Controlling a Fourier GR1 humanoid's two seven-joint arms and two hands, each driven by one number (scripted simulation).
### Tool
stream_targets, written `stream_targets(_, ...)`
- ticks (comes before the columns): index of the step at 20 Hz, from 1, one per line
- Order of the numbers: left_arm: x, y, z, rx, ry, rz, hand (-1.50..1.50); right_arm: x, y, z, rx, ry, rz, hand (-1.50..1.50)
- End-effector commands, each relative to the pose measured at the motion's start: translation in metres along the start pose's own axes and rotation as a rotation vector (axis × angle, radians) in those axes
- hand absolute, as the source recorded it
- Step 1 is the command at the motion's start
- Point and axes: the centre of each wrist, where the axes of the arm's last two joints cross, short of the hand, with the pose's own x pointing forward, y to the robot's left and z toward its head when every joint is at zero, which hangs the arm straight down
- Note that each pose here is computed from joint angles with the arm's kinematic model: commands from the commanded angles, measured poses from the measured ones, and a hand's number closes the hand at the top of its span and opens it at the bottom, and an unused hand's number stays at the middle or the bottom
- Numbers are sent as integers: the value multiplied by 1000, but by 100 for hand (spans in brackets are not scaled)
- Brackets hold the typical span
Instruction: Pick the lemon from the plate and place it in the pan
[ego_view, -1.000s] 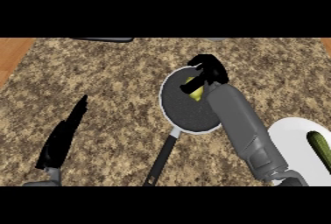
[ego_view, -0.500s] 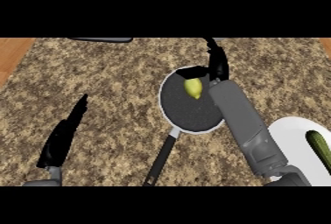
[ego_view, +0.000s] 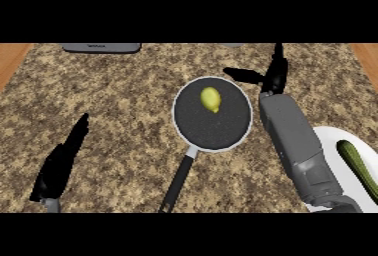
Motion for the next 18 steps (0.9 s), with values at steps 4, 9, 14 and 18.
stream_targets(4,-12,-9,2,29,22,15,0,-50,-87,-20,-45,-69,-11,-150)
stream_targets(9,-8,4,5,38,25,13,0,-43,-153,-27,-50,-98,46,-150)
stream_targets(14,-2,12,18,25,24,16,0,-72,-209,1,-59,-109,51,-150)
stream_targets(18,1,-3,6,19,19,8,0,-81,-262,10,-35,-103,34,-150)
